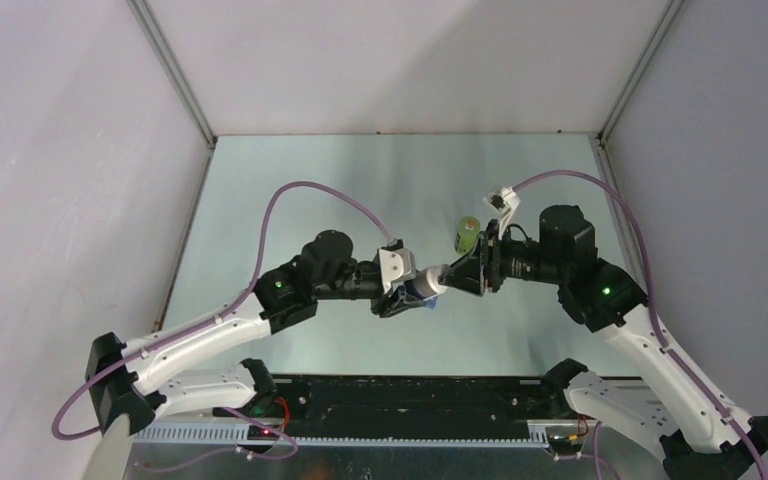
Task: Sort the pills into containers
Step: Screw the lid of the pill bottle onto the pill bottle.
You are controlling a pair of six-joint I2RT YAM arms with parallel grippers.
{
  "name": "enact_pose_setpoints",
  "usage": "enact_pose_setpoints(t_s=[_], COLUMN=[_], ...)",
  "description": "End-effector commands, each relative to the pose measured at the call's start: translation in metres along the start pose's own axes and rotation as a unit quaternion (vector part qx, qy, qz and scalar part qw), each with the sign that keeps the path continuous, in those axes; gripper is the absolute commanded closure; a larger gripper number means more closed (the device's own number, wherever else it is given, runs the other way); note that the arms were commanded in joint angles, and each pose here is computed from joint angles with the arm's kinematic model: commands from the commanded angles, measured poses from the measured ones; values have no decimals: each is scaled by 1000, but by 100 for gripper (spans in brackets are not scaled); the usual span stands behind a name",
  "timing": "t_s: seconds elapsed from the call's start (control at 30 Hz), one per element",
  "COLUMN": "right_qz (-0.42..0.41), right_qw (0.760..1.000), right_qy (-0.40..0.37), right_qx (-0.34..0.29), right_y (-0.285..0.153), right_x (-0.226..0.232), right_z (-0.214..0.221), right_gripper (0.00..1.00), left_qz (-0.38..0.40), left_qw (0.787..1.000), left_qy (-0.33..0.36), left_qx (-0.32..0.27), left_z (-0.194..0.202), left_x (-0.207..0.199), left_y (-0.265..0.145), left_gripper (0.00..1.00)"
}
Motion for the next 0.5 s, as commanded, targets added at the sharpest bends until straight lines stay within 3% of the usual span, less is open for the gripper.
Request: enact_pose_setpoints(t_s=[0.0, 0.07, 0.23, 0.27, 0.3, 0.37, 0.43, 0.47], right_qz=[14, 18, 68, 74, 82, 87, 82, 77], right_qw=[995, 991, 970, 968, 965, 967, 973, 975], right_qy=[59, 98, 189, 193, 193, 172, 134, 119], right_qx=[-81, -89, -139, -146, -156, -164, -170, -169], right_y=[2, 7, 16, 16, 15, 12, 5, 3], right_x=[12, 12, -3, -5, -7, -7, -2, 1], right_z=[-44, -49, -62, -63, -64, -65, -67, -67], right_gripper=[83, 89, 91, 88, 83, 45, 23, 19], left_qz=[-30, -57, -103, -108, -110, -112, -111, -110], left_qw=[999, 998, 995, 994, 994, 994, 994, 994], left_qy=[25, 18, 6, 5, 4, 2, 1, 0], left_qx=[-34, -19, 2, 5, 6, 9, 9, 8], left_z=[-27, -23, -16, -15, -14, -13, -12, -12], left_x=[14, 24, 39, 40, 41, 41, 40, 39], left_y=[4, 4, 5, 5, 4, 4, 4, 3], left_gripper=[100, 100, 100, 100, 100, 100, 100, 100])
Point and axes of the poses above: each gripper's point midway between its finger pads, its own y axis out along the fingers, its own x axis along the line the jaws close on, z = x × y, the point moved 2 cm from there along -y, back along the fingers, and after that the axes turned 15 degrees about y, right-handed, at the moved point
